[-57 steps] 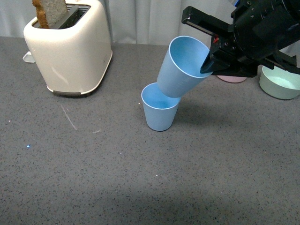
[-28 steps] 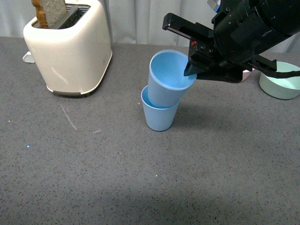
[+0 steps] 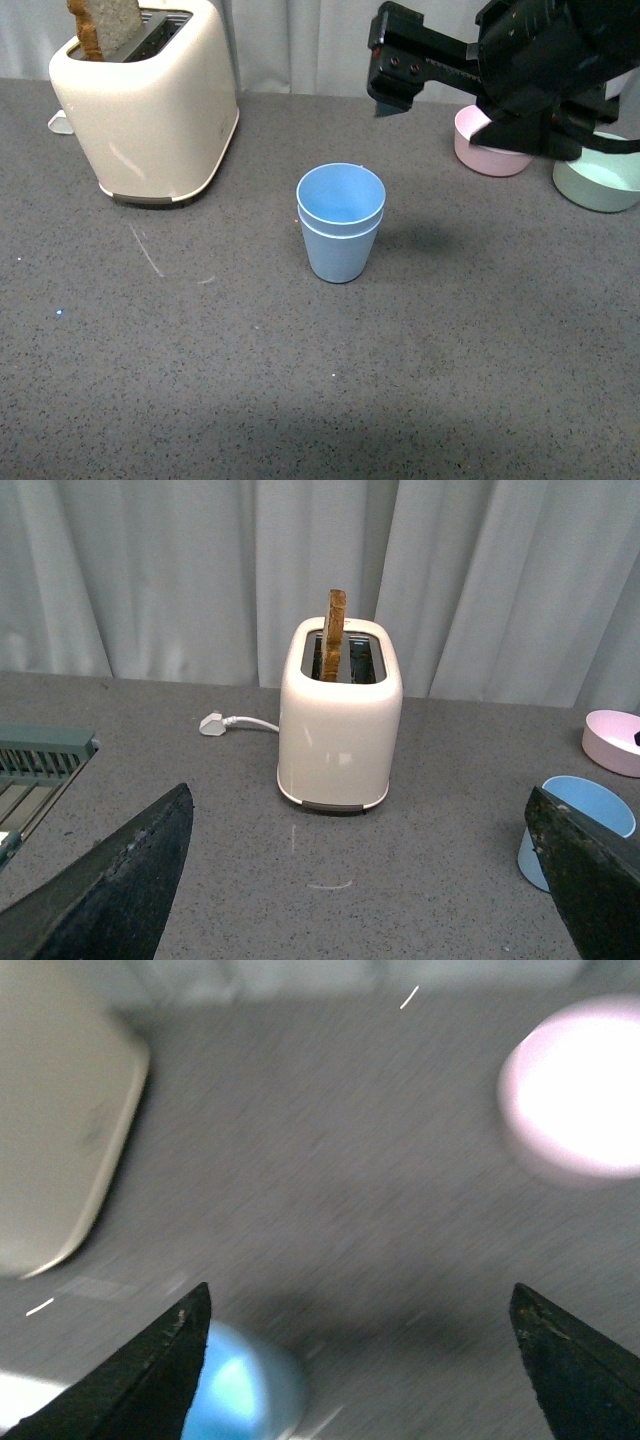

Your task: Stack blue cups with both arms

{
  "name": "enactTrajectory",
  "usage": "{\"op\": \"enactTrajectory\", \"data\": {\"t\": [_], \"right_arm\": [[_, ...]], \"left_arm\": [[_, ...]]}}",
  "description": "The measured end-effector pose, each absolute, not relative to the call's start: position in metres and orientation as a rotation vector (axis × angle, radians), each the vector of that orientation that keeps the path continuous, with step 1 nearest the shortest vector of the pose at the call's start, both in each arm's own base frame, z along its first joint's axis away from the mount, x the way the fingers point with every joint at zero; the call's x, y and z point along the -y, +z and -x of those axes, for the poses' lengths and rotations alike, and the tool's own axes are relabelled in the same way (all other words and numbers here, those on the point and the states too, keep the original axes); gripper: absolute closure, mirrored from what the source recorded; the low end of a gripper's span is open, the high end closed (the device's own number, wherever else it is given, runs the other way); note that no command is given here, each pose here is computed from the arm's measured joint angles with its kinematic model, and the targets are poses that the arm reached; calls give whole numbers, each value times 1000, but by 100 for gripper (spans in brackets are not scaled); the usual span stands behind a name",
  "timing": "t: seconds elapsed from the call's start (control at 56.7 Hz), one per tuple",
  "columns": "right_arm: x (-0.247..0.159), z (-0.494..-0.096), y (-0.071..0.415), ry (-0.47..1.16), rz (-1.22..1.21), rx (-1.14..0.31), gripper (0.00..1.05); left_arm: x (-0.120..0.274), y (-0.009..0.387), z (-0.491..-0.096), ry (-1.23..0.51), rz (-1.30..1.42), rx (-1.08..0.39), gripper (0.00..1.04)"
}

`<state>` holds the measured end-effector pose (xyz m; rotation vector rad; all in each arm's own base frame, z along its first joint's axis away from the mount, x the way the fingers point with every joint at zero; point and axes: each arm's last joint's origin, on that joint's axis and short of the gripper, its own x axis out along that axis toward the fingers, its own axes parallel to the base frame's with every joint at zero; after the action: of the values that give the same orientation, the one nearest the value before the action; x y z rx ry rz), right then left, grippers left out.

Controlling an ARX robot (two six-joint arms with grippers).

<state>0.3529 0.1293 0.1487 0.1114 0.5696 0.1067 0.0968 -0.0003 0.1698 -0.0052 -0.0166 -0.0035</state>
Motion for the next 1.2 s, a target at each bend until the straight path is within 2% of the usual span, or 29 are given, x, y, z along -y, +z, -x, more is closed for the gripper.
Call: {"op": "enactTrajectory", "data": {"t": [0.106, 0.229, 0.318, 0.388, 0.476, 0.9, 1.2], "right_arm": [[-103, -322, 133, 21, -17, -268, 40], [-75, -293, 159, 5, -30, -28, 59], [-60, -274, 170, -5, -27, 26, 74], [-52, -260, 166, -5, -16, 11, 84], [-41, -239, 159, 3, -1, -23, 104], [-15, -183, 161, 3, 0, -17, 104], [0, -158, 162, -5, -2, -17, 104]], "left_arm": [[0, 170, -97, 0, 5, 17, 7], [0, 170, -97, -1, 5, 17, 7], [0, 170, -97, -1, 5, 17, 7], [0, 170, -97, -3, 5, 17, 7], [0, 170, -97, -2, 5, 17, 7], [0, 170, -97, -2, 5, 17, 7], [0, 170, -97, -2, 5, 17, 7]]}}
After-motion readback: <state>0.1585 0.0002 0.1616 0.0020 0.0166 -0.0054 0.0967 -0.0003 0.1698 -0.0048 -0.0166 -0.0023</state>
